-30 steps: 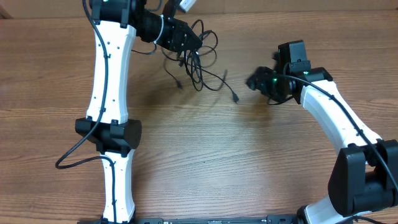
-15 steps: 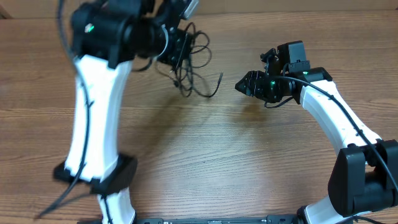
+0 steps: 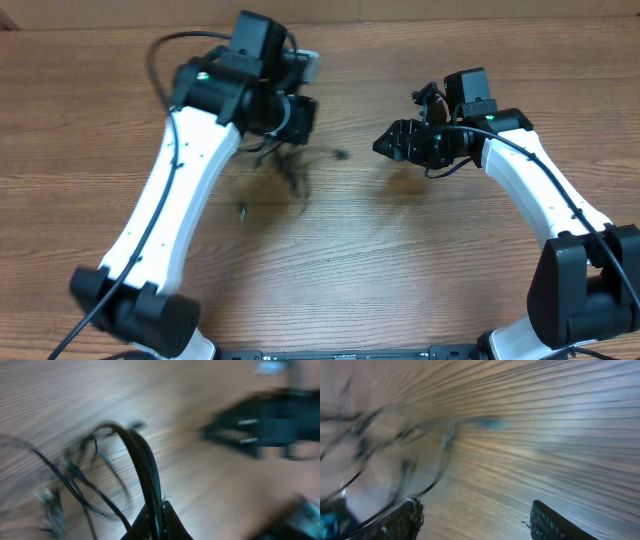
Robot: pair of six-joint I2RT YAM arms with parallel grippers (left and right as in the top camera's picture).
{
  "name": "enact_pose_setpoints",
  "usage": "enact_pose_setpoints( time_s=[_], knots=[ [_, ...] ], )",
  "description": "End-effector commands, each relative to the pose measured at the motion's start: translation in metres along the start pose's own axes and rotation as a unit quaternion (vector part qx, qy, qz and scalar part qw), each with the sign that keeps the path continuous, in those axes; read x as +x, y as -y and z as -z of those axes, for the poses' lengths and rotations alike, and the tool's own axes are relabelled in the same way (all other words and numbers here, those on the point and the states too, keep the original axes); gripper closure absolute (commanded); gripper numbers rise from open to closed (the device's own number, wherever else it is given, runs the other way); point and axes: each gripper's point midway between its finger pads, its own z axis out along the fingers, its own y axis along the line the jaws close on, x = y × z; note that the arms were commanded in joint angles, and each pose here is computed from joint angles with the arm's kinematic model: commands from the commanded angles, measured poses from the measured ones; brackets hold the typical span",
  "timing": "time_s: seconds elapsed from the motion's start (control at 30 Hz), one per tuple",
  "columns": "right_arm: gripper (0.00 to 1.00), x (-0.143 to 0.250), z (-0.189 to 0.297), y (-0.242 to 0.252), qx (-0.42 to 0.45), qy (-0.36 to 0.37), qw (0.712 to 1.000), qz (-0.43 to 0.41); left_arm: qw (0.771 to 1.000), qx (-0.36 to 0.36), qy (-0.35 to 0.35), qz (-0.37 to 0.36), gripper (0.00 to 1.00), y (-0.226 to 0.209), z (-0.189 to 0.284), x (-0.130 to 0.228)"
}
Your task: Untangle cables
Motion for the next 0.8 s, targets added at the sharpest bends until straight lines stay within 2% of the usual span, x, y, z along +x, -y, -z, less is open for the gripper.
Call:
enact_pose_setpoints(
  time_s=[0.0,0.17,0.33,0.4,0.5,0.57,0.6,0.67,0.73,0.77],
  knots=[
    [0.32,0.008,-0.002,-0.035,-0.048,-0.011,0.996,0.071,0.966,0.241,0.009,-0.089,0.96,0.074,-0.006,-0.005],
    [0.32,-0.004,-0.011,-0.04,-0.015,0.021,0.995,0.093,0.956,0.272,0.013,-0.105,0.96,0.084,-0.004,-0.006],
    [0.34,-0.019,-0.006,0.007,0.12,0.069,0.99,0.005,0.94,0.321,0.025,-0.11,0.96,0.095,0.012,-0.008],
    [0.37,-0.017,-0.001,0.023,0.165,0.075,0.983,-0.022,0.932,0.343,0.035,-0.111,0.96,0.098,0.021,-0.01],
    [0.44,-0.004,0.014,0.061,0.266,0.085,0.955,-0.102,0.921,0.366,0.054,-0.119,0.96,0.098,0.037,-0.014],
    [0.44,0.004,0.024,0.076,0.307,0.094,0.935,-0.15,0.926,0.352,0.064,-0.119,0.96,0.09,0.041,-0.016],
    [0.44,0.009,0.029,0.083,0.326,0.101,0.92,-0.191,0.936,0.324,0.077,-0.111,0.96,0.075,0.047,-0.02],
    [0.43,0.007,0.018,0.069,0.28,0.087,0.939,-0.178,0.942,0.306,0.083,-0.106,0.96,0.065,0.051,-0.022],
    [0.39,0.003,-0.002,0.027,0.163,0.043,0.982,-0.091,0.946,0.297,0.082,-0.102,0.96,0.061,0.05,-0.021],
    [0.36,0.004,-0.011,-0.009,0.063,0.015,0.998,-0.017,0.946,0.297,0.08,-0.1,0.96,0.061,0.05,-0.02]
  ],
)
